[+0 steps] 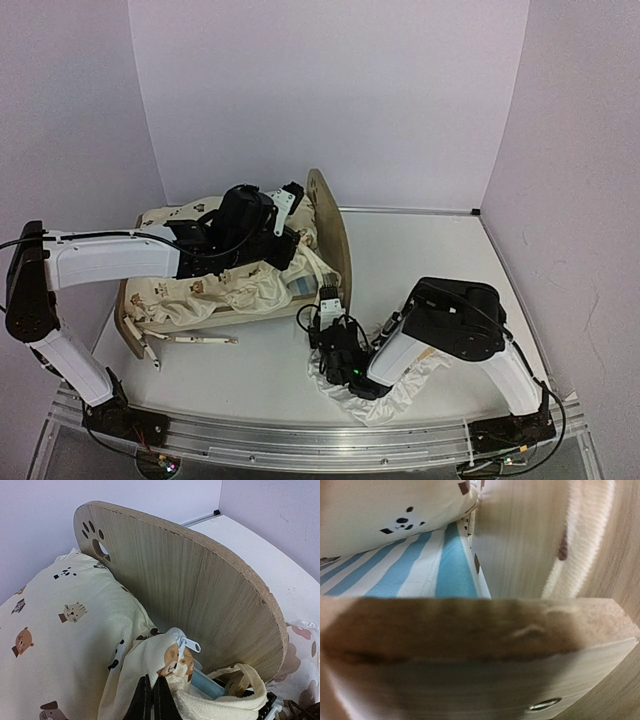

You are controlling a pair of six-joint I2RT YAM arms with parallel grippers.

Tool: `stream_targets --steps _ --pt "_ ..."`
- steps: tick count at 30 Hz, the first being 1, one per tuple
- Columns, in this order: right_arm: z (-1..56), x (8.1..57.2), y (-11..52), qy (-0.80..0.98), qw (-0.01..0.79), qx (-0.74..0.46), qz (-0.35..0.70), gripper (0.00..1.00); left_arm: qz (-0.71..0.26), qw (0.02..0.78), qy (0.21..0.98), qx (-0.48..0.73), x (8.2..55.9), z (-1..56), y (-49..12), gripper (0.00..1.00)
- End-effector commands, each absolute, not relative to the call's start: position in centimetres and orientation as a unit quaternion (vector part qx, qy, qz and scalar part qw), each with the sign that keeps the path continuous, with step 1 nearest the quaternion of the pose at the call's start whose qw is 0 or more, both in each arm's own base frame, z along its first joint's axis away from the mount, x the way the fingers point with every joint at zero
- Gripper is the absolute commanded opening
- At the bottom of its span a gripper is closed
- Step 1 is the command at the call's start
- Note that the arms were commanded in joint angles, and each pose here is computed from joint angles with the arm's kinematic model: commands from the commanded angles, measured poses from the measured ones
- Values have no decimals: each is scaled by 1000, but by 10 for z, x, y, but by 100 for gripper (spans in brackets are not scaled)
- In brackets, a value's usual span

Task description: Set up the pet bed

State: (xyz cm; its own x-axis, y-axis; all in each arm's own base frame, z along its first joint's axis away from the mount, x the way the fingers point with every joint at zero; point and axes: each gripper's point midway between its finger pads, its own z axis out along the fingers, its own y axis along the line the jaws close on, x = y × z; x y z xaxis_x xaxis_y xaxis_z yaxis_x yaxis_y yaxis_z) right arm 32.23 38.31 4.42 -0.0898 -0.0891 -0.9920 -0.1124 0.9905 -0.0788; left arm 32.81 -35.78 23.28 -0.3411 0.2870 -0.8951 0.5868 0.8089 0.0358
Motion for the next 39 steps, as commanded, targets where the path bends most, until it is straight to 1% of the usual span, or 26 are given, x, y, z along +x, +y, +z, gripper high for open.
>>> stream_targets --steps 1,2,4,5,10,17,21,25,33,34,36,38,39 --pt "45 341 367 729 684 -22 -4 19 -167 529 793 252 330 263 -354 0" --pt "45 342 368 729 684 -26 -2 14 -167 528 793 252 330 263 -354 0" --pt "45 342 368 729 684 -32 4 1 -166 528 794 252 330 263 -354 0" --pt "45 340 368 730 682 -40 10 0 -166 529 794 251 330 264 -353 0" --pt "45 322 371 740 662 -97 64 0 -159 530 796 247 332 264 -350 0" --pt "41 288 365 774 597 -151 147 0 -159 532 795 245 334 261 -352 0" --pt "40 274 363 783 571 -173 174 0 -159 530 796 246 334 260 -353 0" --pt "43 267 356 787 561 -192 169 0 -158 530 796 246 333 261 -351 0" --pt "45 263 302 814 536 -199 104 0 -153 534 796 242 331 262 -344 0" --pt "45 264 291 818 536 -189 89 1 -153 532 797 242 331 261 -344 0" --pt "46 264 272 829 527 -169 81 7 -154 530 797 243 330 259 -344 0" --pt "51 258 272 834 512 -171 113 15 -153 529 798 245 330 258 -344 0" --pt "53 253 286 835 495 -194 140 18 -153 529 798 245 330 258 -344 0"
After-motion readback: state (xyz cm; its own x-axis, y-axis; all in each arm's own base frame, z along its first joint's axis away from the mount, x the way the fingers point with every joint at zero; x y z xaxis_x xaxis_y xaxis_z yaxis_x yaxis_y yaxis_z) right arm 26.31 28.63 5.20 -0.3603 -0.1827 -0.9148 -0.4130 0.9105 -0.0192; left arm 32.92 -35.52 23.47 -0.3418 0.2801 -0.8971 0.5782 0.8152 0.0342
